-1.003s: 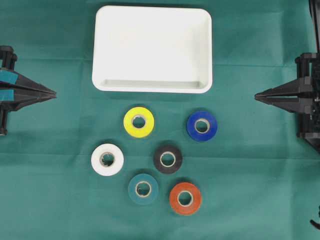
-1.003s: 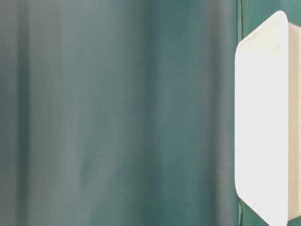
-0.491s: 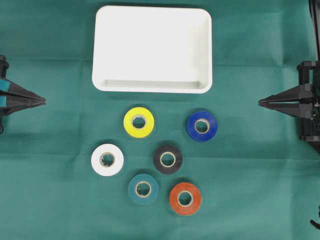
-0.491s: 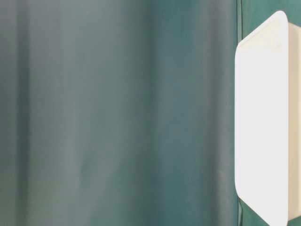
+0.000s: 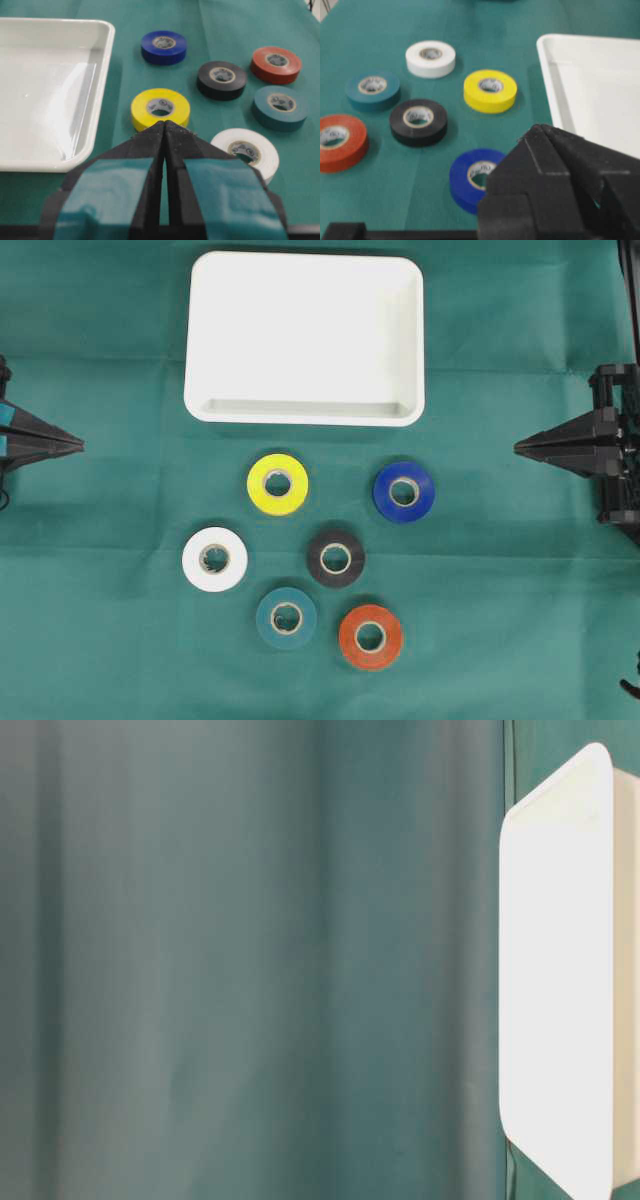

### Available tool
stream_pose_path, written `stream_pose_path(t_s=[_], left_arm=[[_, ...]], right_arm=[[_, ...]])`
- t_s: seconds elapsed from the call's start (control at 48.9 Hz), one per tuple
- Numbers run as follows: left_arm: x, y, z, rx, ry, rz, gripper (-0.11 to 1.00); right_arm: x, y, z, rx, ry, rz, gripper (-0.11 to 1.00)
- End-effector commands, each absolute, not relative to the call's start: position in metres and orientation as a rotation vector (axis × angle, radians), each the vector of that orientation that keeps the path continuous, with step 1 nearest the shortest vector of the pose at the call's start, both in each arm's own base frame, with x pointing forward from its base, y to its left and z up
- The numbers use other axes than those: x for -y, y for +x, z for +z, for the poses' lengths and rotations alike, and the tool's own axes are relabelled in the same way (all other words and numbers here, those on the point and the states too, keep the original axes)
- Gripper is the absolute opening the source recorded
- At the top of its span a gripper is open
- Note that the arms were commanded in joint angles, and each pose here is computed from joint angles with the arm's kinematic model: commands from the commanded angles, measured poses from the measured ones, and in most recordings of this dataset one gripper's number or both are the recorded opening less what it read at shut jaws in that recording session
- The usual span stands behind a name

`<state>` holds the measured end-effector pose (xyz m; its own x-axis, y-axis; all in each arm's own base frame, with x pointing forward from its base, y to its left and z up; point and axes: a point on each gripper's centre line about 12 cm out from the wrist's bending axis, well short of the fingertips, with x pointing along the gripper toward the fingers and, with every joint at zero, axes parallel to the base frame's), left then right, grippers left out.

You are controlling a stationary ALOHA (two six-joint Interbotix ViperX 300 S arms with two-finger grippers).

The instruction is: Put the tape into the white case with the right arm.

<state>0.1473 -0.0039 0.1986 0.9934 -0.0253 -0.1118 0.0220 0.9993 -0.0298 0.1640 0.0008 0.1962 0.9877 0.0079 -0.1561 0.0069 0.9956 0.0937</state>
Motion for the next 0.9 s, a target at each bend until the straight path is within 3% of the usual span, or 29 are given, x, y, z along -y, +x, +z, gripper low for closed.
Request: stream_pose_path(t_s=[0.0, 0.143, 0.368, 0.88], left_arm=[[0.004, 0.149, 0.204, -0.102, -0.027, -0.027, 0.0], [0.004, 0.149, 0.203, -0.103, -0.026, -0.027, 0.0], [0.004, 0.149, 0.202, -0.105, -0.025, -0.027, 0.0], [0.004, 0.149, 0.201, -0.117, -0.025, -0.027, 0.0]], right_arm=[[-0.002, 0.166, 0.197, -0.161, 0.06, 0.011, -0.08], [-0.004, 0.166, 0.196, -0.167, -0.021, 0.037, 0.09], [-0.003, 0.166, 0.188, -0.248, -0.039, 0.032, 0.69], [-0.012, 0.165, 0.176, -0.332, -0.077, 0.089, 0.68]])
